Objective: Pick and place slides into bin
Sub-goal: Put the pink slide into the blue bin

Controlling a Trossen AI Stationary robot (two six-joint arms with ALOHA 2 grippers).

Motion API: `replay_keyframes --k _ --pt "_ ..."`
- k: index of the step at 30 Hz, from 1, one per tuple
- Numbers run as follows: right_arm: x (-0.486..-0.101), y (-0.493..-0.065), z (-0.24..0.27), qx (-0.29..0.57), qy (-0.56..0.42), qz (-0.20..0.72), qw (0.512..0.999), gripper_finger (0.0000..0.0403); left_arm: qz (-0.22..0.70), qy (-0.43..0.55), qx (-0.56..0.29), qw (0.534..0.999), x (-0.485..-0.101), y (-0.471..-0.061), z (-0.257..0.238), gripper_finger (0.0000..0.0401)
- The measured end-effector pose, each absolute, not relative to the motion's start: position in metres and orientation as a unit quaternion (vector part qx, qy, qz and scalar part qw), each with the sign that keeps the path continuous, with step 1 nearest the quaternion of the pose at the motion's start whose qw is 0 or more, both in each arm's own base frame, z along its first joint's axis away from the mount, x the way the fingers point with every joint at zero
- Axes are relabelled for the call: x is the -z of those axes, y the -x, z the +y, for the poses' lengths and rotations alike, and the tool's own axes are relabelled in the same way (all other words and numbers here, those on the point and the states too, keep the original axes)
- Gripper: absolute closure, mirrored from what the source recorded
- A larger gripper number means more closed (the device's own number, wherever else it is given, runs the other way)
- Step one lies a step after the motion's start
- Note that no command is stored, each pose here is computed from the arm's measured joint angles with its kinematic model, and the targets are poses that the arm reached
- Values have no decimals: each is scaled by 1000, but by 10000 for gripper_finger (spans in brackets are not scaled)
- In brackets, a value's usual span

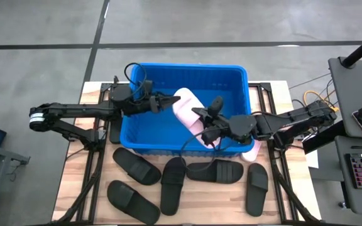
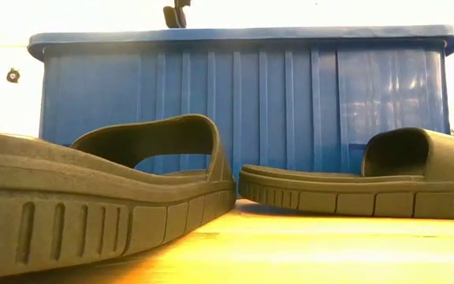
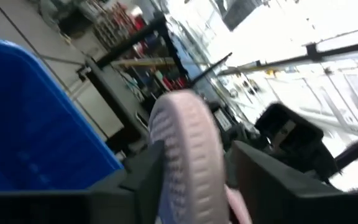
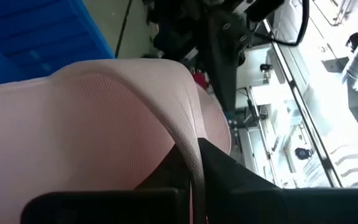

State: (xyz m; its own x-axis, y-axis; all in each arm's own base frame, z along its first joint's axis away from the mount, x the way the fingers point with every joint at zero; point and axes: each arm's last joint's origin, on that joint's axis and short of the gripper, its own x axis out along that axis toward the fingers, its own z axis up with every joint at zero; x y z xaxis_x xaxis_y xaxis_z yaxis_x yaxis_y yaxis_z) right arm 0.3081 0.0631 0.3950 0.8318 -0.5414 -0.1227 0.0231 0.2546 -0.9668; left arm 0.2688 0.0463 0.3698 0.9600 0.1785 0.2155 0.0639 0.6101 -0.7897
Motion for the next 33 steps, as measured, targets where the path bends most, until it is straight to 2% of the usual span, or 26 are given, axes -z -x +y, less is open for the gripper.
replay_keyframes --k 5,9,15,21,25,33 --pt "-406 -298 55 226 568 228 757 393 -171 420 -64 889 -373 -267 51 146" --pt "-418 -288 45 257 528 214 781 393 -205 358 -68 908 -382 -264 55 121" --pt "-444 -262 26 312 412 154 842 394 -279 287 -74 913 -395 -258 55 119" --pt "-459 -243 9 288 298 73 907 394 -295 268 -84 913 -400 -254 55 119" --pt "-462 -239 -3 296 256 67 918 394 -300 233 -92 920 -405 -247 54 118" --pt "-467 -241 -26 330 167 129 920 394 -279 87 -147 945 -414 -227 50 118"
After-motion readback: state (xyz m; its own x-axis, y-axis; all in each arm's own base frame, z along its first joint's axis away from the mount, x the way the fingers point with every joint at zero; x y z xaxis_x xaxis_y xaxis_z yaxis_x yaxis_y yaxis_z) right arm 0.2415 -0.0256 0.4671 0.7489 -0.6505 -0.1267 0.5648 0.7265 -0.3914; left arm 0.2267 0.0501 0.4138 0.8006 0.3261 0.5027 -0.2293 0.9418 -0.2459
